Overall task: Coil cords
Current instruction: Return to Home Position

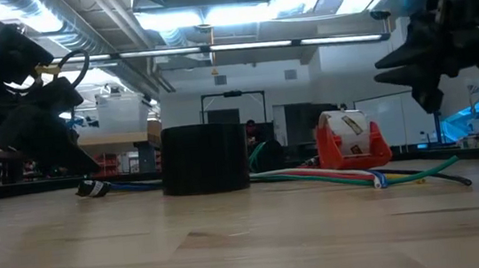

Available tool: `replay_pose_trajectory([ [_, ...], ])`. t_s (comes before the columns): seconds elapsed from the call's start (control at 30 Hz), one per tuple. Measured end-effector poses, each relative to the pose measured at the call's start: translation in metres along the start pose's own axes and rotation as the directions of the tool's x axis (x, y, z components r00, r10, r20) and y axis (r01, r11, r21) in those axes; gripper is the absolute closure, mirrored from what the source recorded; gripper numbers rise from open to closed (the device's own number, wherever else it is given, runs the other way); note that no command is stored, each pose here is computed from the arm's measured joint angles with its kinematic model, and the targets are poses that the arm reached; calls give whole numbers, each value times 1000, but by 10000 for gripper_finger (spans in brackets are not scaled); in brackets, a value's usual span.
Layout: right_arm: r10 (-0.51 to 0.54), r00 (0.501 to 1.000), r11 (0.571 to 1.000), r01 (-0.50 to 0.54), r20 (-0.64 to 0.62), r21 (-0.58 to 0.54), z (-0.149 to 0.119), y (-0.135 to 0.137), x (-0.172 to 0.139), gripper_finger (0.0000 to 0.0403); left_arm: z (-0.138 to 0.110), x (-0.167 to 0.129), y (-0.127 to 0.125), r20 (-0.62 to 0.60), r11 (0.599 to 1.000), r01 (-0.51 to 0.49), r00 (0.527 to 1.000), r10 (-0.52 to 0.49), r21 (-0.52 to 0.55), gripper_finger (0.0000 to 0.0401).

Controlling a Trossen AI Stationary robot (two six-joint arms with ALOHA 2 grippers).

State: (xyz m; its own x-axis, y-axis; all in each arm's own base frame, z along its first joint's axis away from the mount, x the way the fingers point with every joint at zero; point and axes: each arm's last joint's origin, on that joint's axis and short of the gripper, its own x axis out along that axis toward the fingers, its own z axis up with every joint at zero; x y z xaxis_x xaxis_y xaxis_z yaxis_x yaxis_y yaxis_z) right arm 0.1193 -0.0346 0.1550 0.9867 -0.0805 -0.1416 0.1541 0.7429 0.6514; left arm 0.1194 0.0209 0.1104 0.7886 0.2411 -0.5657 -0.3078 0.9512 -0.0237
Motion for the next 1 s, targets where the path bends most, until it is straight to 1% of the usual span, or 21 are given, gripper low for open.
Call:
replay_pose_trajectory([
  [0.13, -44, 999, 999, 44, 14, -19, -7, 6, -5, 299, 0, 0, 0, -1, 1000, 0, 1000, 0, 0, 401],
  [0.37, -47, 998, 998, 48, 28, -43, -17, 15, -13, 299, 0, 0, 0, 0, 1000, 0, 1000, 0, 0, 401],
  [0.67, 97, 991, 994, -93, 89, -53, -16, 30, -23, 299, 0, 0, 0, 0, 1000, 0, 1000, 0, 0, 401],
  [1.0, 120, 983, 992, -114, 140, -45, -15, 34, -27, 299, 0, 0, 0, 0, 1000, 0, 1000, 0, 0, 401],
])
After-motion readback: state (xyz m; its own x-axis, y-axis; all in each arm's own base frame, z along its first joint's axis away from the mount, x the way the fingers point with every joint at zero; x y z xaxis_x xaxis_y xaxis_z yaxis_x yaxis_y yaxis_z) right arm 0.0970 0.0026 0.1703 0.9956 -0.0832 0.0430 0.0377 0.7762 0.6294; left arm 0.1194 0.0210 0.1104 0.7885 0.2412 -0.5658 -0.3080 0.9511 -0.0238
